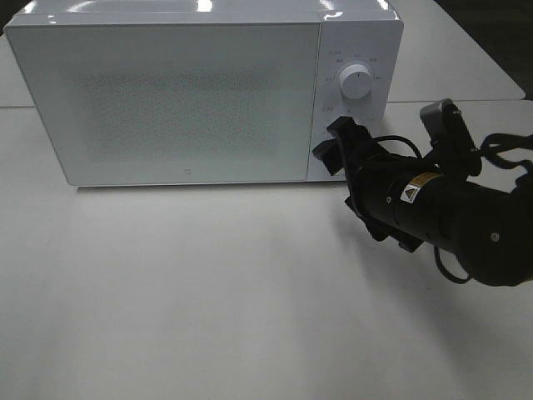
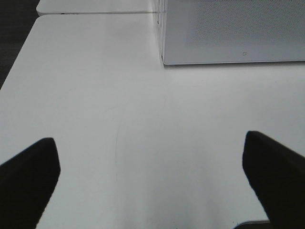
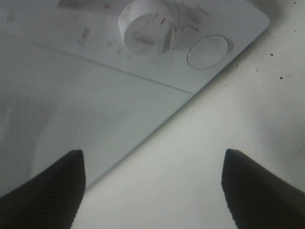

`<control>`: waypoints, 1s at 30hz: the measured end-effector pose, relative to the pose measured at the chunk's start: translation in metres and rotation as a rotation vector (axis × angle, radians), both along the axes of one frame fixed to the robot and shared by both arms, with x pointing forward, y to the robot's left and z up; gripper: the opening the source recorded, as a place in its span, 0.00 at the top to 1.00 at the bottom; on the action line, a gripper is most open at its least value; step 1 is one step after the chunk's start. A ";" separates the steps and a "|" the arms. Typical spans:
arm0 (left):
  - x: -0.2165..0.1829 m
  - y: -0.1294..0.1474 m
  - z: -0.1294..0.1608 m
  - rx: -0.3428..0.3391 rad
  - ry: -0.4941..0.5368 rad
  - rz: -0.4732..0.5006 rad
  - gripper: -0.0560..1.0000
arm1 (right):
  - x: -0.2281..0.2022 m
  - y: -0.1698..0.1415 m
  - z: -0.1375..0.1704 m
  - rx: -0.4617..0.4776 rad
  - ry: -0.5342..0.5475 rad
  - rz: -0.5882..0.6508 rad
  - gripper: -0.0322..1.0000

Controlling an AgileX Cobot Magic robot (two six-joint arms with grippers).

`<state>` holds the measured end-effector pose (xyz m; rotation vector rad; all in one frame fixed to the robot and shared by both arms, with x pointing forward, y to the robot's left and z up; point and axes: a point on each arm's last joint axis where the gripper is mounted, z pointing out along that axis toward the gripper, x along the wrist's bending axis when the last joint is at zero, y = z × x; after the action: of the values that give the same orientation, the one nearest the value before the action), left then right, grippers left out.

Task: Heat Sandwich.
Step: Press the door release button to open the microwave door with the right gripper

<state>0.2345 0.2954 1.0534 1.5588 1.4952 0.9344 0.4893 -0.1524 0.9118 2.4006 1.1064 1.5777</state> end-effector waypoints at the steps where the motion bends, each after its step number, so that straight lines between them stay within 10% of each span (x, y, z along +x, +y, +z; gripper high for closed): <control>1: 0.000 0.000 0.000 0.000 0.000 0.000 0.01 | -0.004 -0.002 0.005 -0.098 0.023 0.089 0.22; 14: 0.000 0.000 0.000 0.000 0.000 0.000 0.01 | -0.046 -0.035 0.031 -0.659 0.211 0.590 0.22; 30: 0.000 0.000 0.000 0.000 0.000 0.000 0.01 | -0.112 -0.068 0.080 -0.840 0.324 0.862 0.22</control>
<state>0.2345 0.2954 1.0534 1.5588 1.4952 0.9344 0.3770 -0.2206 0.9918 1.6637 2.4430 0.5094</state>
